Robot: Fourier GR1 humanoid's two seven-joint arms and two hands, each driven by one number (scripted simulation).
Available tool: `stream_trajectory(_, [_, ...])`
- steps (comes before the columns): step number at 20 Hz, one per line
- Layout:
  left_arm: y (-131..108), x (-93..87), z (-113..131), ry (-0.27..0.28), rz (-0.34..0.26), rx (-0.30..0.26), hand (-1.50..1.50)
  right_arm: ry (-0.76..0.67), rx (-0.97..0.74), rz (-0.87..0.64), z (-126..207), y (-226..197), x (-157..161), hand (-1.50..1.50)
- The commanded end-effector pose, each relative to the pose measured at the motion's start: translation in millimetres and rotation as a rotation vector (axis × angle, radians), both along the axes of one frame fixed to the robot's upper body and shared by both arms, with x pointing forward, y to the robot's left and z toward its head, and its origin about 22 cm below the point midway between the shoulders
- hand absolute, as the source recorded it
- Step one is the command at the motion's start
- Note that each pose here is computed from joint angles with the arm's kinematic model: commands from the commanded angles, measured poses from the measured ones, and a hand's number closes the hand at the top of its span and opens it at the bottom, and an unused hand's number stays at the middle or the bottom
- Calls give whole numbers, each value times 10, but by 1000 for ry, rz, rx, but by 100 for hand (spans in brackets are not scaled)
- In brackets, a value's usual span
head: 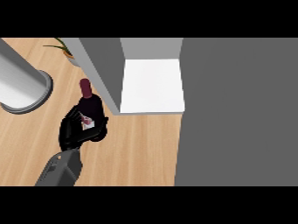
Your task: Pick up the wine, place it into the cabinet and close the cabinet
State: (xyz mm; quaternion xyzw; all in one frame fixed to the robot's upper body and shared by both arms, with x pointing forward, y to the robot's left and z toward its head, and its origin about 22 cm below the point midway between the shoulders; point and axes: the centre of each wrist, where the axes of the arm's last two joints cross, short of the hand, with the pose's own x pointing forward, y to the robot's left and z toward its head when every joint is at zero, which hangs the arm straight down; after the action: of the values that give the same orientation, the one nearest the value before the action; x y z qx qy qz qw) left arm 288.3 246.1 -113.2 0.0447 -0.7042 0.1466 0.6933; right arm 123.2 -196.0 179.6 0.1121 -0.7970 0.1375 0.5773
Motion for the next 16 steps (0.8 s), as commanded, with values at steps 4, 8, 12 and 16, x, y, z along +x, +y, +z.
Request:
stream_trajectory(4, [188,-450,-163,-119,-68,-61,150,-66,89,33,313,-42,-395,-150])
stream_trajectory(8, [364,-748,-179,-182,-118,-123,150,-57,66,19,271,-104,-383,-150])
stream_trajectory(12, [212,-851,-60,-259,-161,-147,150,-75,73,24,339,-133,-396,-150])
stream_trajectory(16, [-47,-631,256,-307,-219,-170,150,-57,79,23,245,-90,-364,-150])
